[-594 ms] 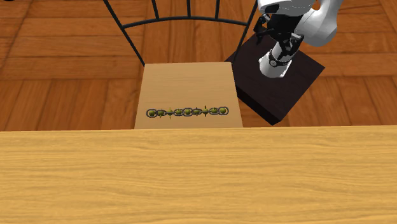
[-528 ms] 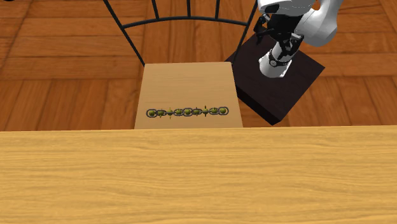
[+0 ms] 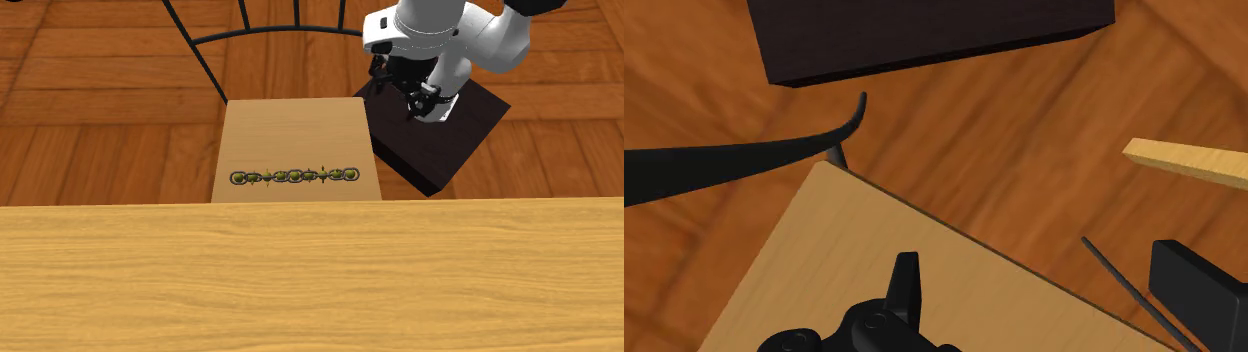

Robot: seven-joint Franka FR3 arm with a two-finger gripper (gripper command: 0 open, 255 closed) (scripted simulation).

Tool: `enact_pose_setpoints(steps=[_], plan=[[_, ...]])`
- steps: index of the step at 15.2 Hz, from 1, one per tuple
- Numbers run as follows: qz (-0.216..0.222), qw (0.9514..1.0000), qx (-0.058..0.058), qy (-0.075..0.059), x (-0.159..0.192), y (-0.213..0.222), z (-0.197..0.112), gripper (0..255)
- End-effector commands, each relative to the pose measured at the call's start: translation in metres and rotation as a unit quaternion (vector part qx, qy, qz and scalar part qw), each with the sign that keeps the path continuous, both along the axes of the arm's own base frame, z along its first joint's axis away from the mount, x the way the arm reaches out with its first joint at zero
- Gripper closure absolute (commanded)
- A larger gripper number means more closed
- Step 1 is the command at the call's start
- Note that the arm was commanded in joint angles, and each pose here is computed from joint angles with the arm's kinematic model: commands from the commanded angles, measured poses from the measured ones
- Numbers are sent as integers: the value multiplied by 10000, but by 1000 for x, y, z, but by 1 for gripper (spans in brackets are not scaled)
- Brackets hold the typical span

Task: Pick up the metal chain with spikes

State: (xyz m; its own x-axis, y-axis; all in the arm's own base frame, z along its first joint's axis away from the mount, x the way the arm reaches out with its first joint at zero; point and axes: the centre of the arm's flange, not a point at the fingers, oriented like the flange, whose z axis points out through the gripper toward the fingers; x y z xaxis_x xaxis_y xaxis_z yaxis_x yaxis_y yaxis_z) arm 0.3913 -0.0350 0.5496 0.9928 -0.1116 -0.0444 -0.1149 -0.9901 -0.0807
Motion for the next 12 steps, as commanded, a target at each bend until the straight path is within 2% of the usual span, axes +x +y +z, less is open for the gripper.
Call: enact_pose_setpoints(steps=[1, 12], plan=[[-79, 10000, 31, 4, 27, -6, -6, 0], [-497, 9986, 203, 28, 168, -36, -29, 0]])
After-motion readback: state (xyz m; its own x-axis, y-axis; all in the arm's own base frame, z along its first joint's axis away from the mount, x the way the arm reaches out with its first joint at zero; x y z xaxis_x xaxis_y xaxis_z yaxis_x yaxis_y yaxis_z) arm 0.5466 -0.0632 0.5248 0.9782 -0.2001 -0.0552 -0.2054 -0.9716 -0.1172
